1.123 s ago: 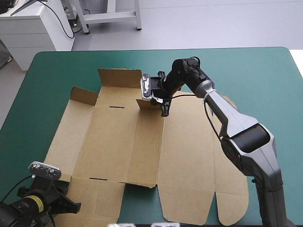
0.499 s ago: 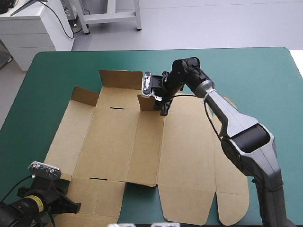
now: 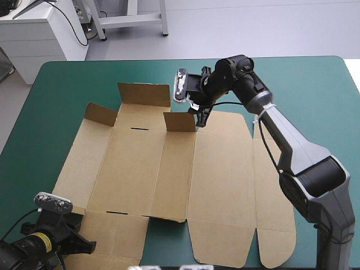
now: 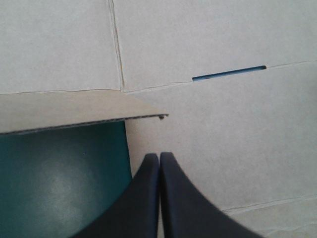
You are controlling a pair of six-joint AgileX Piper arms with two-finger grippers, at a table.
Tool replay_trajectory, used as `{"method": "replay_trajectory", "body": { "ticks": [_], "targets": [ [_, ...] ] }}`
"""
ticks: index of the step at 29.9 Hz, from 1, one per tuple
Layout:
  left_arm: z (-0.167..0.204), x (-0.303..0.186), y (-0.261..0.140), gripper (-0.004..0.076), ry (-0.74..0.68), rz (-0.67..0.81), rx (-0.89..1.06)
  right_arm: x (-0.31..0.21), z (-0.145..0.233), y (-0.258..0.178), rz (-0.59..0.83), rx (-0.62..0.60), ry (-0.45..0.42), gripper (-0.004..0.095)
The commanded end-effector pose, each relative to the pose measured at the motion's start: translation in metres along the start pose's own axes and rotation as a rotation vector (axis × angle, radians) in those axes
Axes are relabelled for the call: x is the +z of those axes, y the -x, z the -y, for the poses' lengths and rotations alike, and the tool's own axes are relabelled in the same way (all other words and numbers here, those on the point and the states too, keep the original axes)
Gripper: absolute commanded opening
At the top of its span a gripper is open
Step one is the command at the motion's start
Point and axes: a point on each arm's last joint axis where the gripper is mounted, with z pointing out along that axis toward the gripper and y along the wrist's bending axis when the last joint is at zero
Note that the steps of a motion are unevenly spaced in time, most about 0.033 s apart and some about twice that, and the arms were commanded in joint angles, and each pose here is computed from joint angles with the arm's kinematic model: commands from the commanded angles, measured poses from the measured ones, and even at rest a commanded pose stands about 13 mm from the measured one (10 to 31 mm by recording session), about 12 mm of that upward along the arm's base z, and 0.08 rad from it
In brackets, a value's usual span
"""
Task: Fold the box
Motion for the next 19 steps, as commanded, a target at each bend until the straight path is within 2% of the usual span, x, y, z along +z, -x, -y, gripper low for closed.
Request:
{"method": "replay_trajectory", "body": {
  "ticks": [1, 7, 11, 13, 19],
  "targets": [
    [0.001, -0.005, 0.008, -0.0008, -0.007, 0.056, -0.011, -0.06, 0.003, 0.011, 0.051, 0.0, -0.134, 0.0392],
    [0.001, -0.005, 0.008, -0.0008, -0.007, 0.056, -0.011, -0.09, 0.003, -0.003, -0.086, 0.057, -0.215, 0.0387],
    [0.001, -0.005, 0.008, -0.0008, -0.007, 0.056, -0.011, -0.113, 0.008, -0.017, -0.111, 0.174, -0.279, 0.0308],
    [0.001, -0.005, 0.008, -0.0008, -0.007, 0.056, -0.011, -0.124, 0.013, -0.028, -0.108, 0.28, -0.317, 0.0234],
    [0.001, -0.005, 0.008, -0.0008, -0.007, 0.056, -0.011, -0.151, 0.035, -0.076, -0.096, 0.721, -0.432, -0.0022]
  ]
}}
